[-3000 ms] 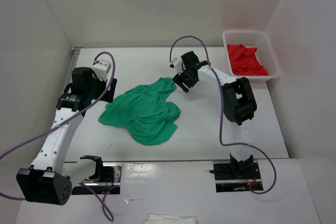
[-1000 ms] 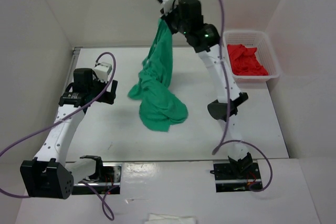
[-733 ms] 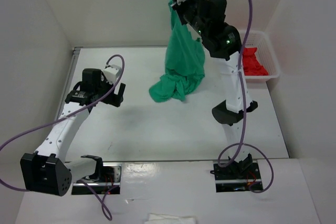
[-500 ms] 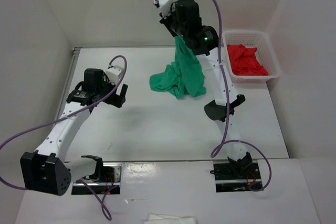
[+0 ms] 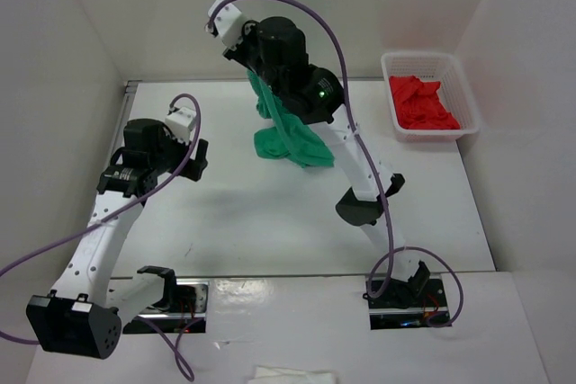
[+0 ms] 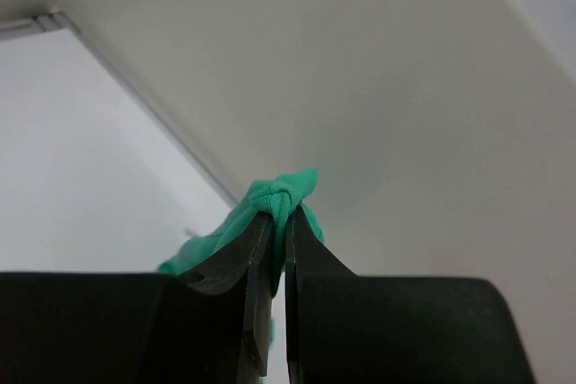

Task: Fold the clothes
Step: Flatten the tank top out

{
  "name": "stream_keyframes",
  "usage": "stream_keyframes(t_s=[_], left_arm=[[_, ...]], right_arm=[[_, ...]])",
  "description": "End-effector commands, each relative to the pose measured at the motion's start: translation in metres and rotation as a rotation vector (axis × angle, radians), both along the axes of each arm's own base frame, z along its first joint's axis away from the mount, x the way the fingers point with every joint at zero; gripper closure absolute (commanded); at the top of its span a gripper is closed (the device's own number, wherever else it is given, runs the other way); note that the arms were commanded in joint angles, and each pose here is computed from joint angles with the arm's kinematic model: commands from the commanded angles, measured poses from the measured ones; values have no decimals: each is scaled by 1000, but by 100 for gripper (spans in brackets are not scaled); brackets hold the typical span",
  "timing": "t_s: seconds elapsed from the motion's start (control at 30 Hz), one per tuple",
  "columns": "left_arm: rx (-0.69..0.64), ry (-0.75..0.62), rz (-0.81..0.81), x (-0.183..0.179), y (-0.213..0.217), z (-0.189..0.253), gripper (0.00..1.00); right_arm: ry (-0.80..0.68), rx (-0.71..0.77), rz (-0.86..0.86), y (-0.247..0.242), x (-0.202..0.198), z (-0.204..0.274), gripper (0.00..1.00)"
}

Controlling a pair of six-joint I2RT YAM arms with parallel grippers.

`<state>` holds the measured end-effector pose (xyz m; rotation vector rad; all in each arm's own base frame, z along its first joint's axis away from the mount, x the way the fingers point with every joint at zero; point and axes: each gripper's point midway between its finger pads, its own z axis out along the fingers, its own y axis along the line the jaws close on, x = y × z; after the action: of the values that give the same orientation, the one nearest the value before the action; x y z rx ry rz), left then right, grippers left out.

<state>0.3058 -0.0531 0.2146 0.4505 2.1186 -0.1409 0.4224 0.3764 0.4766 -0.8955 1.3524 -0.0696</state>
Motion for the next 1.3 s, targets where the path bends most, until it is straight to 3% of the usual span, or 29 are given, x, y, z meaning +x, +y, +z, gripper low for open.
stream_keyframes(t_s=[0.0, 0.27, 0.5, 0.6, 0.77, 0.87, 1.03, 1.27], left_arm=[[-35, -17, -20, 2, -6, 4, 2], [-41, -25, -28, 0, -7, 7, 2], [-48, -46, -38, 3, -10, 11, 1], [-87, -24, -77, 7, -20, 9, 1], [-282, 42, -238, 20, -64, 17, 0], [-407, 78, -367, 26, -91, 23, 4], [-505, 124, -405, 40, -106, 16, 9], [-654, -1, -413, 45, -120, 46, 9]], right_arm=[[-263, 191, -100, -49, -26, 113, 100], [-328, 255, -421, -130, 14, 126, 100], [-269, 214, -428, -150, 10, 120, 100], [-257, 236, -398, -150, 3, 123, 100], [-218, 239, -345, -139, -2, 117, 100], [-208, 243, -302, -127, -7, 115, 100], [-196, 203, -288, -96, -7, 99, 100], [-208, 196, -238, -51, -12, 86, 100]])
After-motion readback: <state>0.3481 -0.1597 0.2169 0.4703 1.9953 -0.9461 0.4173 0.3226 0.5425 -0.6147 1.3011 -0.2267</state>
